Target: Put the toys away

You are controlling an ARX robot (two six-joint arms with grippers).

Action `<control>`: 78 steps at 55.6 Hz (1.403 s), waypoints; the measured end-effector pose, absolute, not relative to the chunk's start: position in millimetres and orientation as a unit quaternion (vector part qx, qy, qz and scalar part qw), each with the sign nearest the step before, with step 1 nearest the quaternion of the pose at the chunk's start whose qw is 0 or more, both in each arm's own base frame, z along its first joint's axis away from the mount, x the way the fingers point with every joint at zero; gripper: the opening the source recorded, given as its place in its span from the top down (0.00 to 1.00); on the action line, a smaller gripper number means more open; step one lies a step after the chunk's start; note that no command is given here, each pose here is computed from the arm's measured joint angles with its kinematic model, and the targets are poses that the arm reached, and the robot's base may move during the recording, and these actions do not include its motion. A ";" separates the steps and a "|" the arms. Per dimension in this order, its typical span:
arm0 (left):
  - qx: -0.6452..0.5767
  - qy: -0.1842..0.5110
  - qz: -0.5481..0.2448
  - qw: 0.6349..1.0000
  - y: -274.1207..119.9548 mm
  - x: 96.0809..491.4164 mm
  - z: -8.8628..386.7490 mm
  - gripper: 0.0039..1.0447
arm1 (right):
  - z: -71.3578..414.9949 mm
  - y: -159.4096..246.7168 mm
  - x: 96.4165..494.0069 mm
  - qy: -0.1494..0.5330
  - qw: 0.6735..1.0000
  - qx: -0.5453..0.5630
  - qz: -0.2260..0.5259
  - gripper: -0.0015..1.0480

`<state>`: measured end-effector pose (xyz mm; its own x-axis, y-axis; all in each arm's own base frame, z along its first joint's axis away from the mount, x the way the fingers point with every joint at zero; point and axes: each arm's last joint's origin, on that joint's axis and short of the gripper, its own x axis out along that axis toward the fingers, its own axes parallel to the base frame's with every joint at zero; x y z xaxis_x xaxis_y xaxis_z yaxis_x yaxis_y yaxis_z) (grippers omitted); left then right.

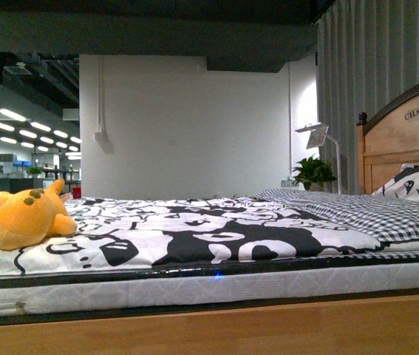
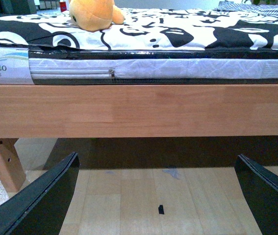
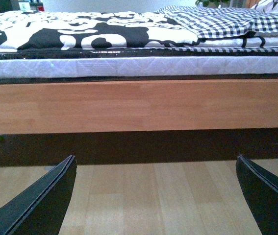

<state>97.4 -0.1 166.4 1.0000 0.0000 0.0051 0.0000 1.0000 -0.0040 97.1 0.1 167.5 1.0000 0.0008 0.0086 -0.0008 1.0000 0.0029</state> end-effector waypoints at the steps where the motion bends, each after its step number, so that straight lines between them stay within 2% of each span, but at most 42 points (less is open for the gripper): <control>1: -0.002 -0.003 0.000 1.000 -0.1 97.4 166.4 0.06 | 167.5 0.1 97.1 -0.004 1.000 0.001 0.000 0.06; 78: -0.002 -0.002 0.000 1.000 -0.1 97.4 166.3 0.06 | 167.4 0.1 97.2 -0.004 1.000 0.002 0.000 0.06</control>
<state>97.4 -0.1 166.3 1.0000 -0.0004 0.0048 0.0004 1.0000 -0.0040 97.2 0.1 167.4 1.0000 0.0008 0.0071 -0.0008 1.0000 0.0032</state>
